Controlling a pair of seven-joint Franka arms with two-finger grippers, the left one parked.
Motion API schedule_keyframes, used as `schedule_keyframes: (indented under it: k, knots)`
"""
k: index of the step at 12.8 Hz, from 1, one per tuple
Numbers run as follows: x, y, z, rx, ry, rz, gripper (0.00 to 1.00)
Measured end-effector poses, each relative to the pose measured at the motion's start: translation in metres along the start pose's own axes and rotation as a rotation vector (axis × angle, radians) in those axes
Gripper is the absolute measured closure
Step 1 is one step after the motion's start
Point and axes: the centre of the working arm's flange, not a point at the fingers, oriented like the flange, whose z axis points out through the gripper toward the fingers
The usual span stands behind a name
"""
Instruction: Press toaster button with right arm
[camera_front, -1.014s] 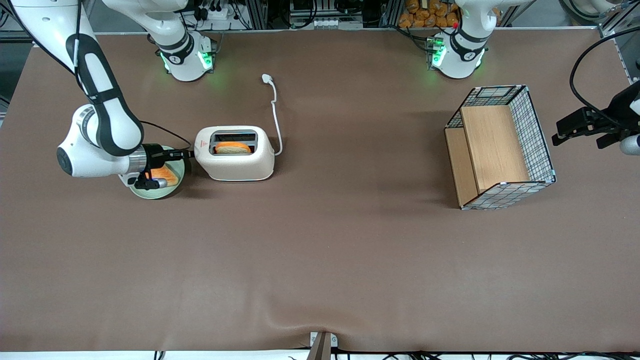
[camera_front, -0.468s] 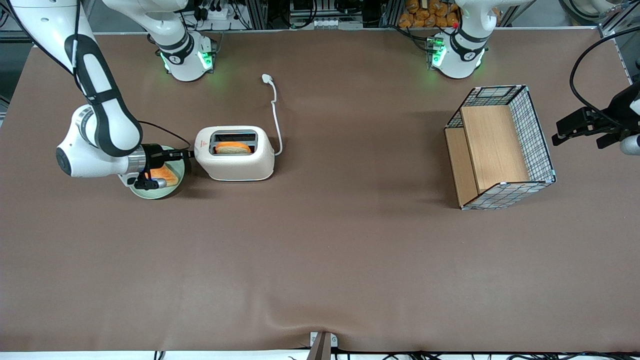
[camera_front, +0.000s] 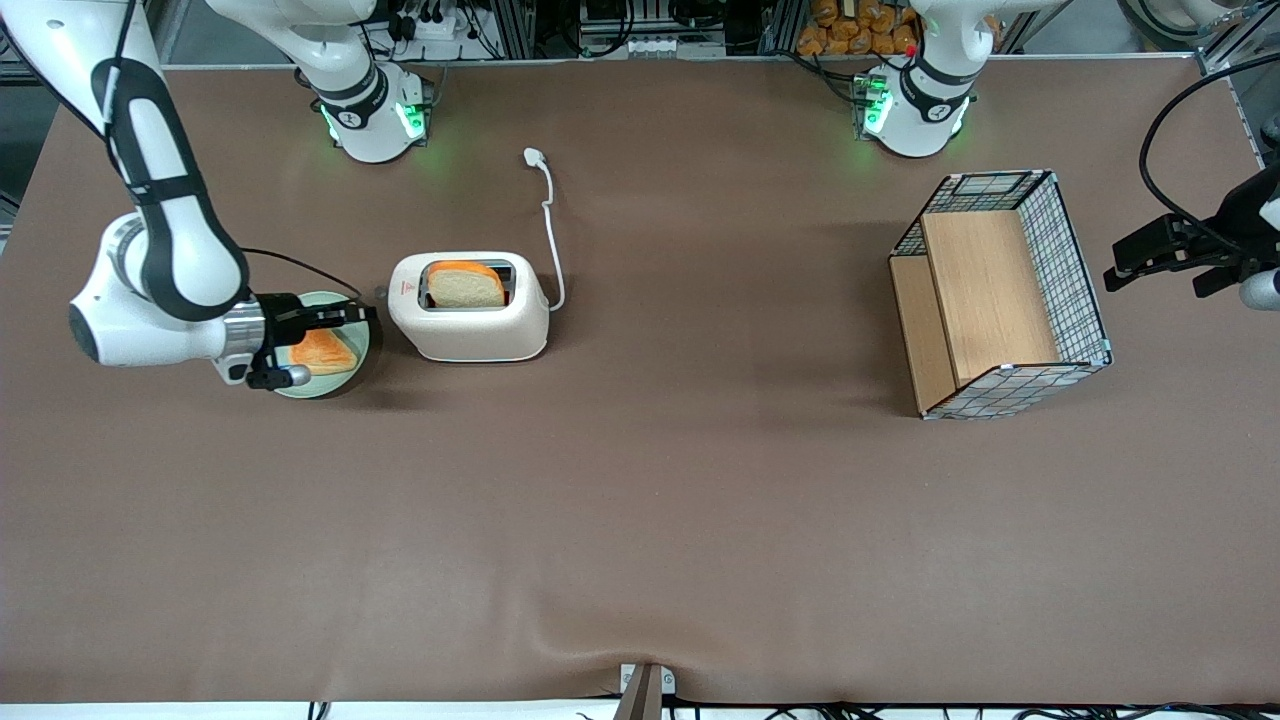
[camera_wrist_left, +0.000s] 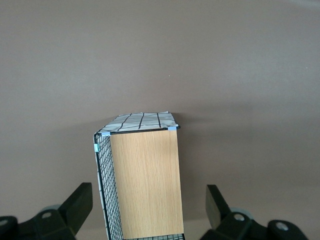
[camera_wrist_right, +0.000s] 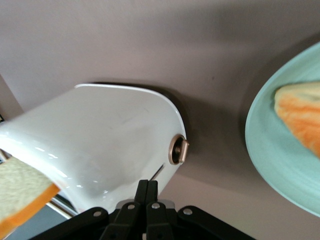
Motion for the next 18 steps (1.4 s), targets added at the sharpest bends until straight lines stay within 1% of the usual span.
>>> schedule_keyframes:
  k: [2, 3, 5, 6, 8, 9, 11, 12, 14, 15, 16, 17, 18]
  knots:
    - [0.005, -0.001, -0.020, -0.014, 0.032, -0.013, 0.81]
    - [0.007, 0.000, -0.029, -0.016, 0.046, -0.016, 0.67]
    - [0.010, -0.002, -0.043, -0.019, 0.062, -0.028, 0.42]
    - [0.012, -0.004, -0.051, -0.038, 0.068, -0.039, 0.31]
    - [0.016, -0.010, -0.070, -0.101, 0.087, -0.072, 0.07]
    - [0.018, -0.015, -0.085, -0.144, 0.102, -0.096, 0.00]
    - [0.021, -0.031, -0.116, -0.234, 0.135, -0.145, 0.00]
    - [0.021, -0.039, -0.128, -0.263, 0.150, -0.164, 0.00]
    - [0.015, -0.053, -0.150, -0.305, 0.186, -0.190, 0.00]
    - [0.011, -0.060, -0.167, -0.347, 0.209, -0.206, 0.00]
    - [0.005, -0.068, -0.185, -0.400, 0.227, -0.215, 0.00]
    - [-0.004, -0.076, -0.203, -0.441, 0.237, -0.205, 0.00]
    - [-0.016, -0.086, -0.219, -0.471, 0.245, -0.183, 0.00]
